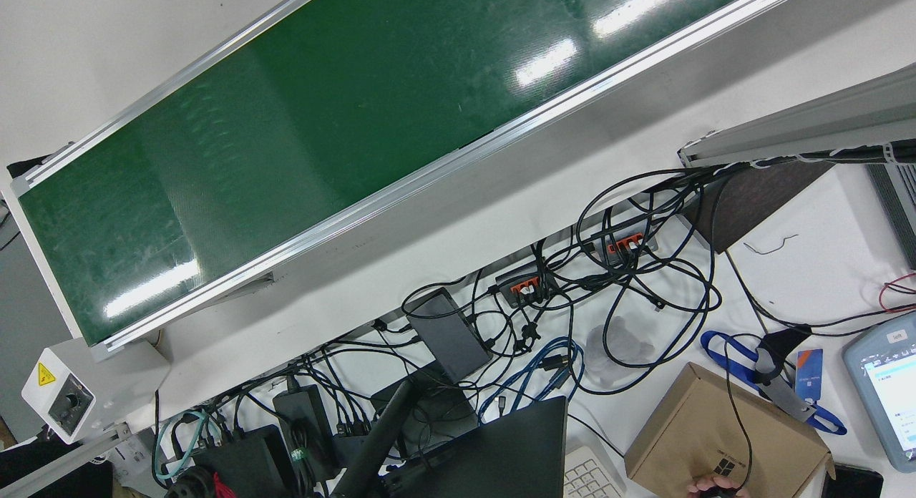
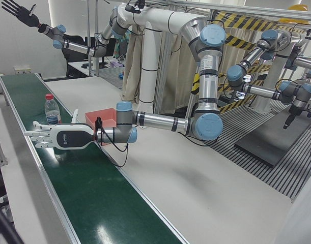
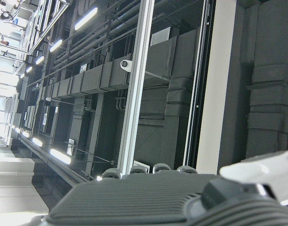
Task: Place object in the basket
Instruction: 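Close the left hand around the red-capped water bottle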
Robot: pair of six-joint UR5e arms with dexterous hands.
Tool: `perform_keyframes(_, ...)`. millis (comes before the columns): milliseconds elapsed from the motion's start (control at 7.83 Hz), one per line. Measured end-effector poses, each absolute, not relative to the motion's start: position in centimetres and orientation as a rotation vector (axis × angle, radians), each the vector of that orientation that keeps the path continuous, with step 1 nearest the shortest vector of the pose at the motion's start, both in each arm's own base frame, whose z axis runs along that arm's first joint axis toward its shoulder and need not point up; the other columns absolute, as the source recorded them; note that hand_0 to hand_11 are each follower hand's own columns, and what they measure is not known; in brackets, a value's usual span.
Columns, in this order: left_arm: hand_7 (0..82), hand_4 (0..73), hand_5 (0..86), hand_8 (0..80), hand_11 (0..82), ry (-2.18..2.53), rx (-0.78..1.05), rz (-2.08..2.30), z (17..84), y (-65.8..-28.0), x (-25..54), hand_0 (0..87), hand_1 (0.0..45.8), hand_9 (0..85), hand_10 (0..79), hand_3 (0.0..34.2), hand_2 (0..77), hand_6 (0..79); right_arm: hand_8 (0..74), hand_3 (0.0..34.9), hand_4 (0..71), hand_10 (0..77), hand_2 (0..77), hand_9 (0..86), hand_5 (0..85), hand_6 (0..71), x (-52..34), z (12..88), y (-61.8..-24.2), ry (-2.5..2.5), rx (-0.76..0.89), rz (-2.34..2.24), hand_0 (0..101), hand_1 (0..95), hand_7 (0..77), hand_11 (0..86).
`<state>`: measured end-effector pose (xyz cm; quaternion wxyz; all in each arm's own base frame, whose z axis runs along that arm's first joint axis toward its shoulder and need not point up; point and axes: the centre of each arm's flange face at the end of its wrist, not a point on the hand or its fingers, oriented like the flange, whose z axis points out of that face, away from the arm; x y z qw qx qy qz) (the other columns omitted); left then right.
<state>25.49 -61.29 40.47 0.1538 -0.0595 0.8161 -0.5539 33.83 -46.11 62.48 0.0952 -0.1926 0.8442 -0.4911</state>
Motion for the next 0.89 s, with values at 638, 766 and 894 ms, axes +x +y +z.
perform_keyframes(638, 3.8, 6.0, 28.9, 11.5, 13.6, 2.348, -0.13, -1.557, 39.98, -61.44, 25.64, 50.5, 0.5, 13.1, 8.2, 9.7, 1.1, 4.9, 0.0, 0.1, 0.5, 0.0, 1.1, 0.0, 0.0, 0.0, 33.84, 62.47, -46.12, 2.503, -0.571, -1.456, 0, 0.0, 0.5, 0.0)
perform_keyframes(766, 3.8, 6.0, 28.9, 11.5, 13.6, 2.352, -0.132, -1.553, 39.74, -61.48, 25.78, 50.5, 0.5, 13.1, 8.7, 10.4, 1.1, 4.9, 0.0, 0.1, 0.5, 0.0, 1.1, 0.0, 0.0, 0.0, 33.84, 62.47, -46.12, 2.502, -0.571, -1.456, 0, 0.0, 0.5, 0.0)
perform_keyframes(894, 3.8, 3.3, 29.5, 9.8, 12.0, 2.352, -0.141, -1.547, 39.52, -61.37, 26.32, 50.3, 0.5, 12.5, 7.1, 10.5, 1.1, 3.8, 0.0, 0.2, 0.5, 0.0, 0.5, 0.0, 0.0, 0.0, 33.84, 62.48, -46.11, 2.502, -0.571, -1.457, 0, 0.0, 0.5, 0.0)
